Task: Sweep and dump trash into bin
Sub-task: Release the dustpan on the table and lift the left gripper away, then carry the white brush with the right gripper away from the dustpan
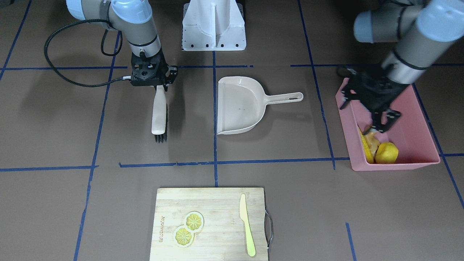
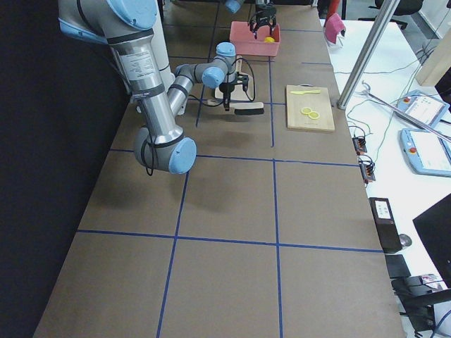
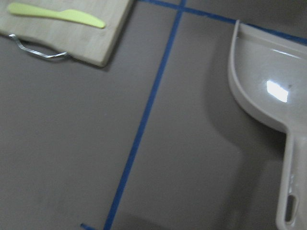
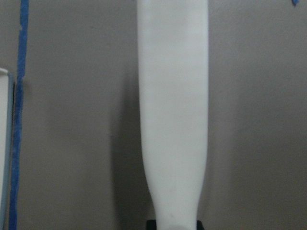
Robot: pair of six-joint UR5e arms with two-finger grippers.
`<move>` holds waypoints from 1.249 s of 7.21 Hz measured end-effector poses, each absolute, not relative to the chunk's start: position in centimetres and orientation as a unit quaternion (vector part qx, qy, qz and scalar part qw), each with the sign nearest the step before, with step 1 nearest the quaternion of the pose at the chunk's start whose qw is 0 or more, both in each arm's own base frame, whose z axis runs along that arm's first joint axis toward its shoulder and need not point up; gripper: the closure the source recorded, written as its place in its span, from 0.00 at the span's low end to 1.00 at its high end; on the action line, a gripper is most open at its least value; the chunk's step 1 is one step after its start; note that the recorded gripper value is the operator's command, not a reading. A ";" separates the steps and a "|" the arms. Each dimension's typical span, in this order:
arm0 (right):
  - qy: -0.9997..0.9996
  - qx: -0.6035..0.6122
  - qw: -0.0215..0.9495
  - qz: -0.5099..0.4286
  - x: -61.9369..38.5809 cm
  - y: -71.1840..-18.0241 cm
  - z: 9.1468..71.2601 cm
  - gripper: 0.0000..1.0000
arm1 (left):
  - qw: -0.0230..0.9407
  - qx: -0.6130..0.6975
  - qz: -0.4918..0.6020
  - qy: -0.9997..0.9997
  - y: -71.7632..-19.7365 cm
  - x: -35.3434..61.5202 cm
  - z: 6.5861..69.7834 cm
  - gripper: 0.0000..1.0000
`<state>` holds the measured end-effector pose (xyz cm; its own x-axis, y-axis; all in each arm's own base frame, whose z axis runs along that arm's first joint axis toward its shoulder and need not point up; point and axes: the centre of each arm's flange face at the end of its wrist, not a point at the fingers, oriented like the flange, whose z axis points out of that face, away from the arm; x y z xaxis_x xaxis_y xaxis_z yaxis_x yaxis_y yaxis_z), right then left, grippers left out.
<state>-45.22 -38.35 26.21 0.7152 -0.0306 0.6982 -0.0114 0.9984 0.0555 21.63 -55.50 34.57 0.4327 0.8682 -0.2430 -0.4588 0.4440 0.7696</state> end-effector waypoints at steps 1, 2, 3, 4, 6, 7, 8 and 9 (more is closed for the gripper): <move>-0.373 0.031 0.927 -0.012 -43.4 -40.0 27.3 1.00 | 0.808 0.306 0.393 0.313 -57.2 18.0 36.6 0.00; -0.367 0.033 0.929 -0.022 -41.2 -41.7 28.8 1.00 | 0.830 0.290 0.366 0.306 -58.4 14.8 39.4 0.00; -0.358 0.037 0.932 -0.034 -38.6 -43.4 30.7 1.00 | 0.852 0.264 0.336 0.302 -58.8 11.6 43.3 0.00; -0.350 0.038 0.935 -0.045 -35.7 -45.0 32.9 1.00 | 0.876 0.231 0.299 0.299 -59.2 8.0 48.0 0.00; -0.338 0.032 0.939 -0.060 -29.6 -47.3 37.3 1.00 | 0.906 0.149 0.212 0.336 -59.0 0.6 56.0 0.00; -0.336 0.027 0.939 -0.065 -26.6 -47.9 39.5 1.00 | 0.910 0.088 0.149 0.376 -58.6 -2.7 57.9 0.00; -0.333 0.020 0.940 -0.066 -24.0 -48.1 41.5 1.00 | 0.911 0.034 0.099 0.399 -57.9 -4.9 59.0 0.00; -0.328 0.014 0.942 -0.070 -21.7 -47.9 43.6 1.00 | 0.910 0.003 0.067 0.408 -56.8 -6.5 60.1 0.00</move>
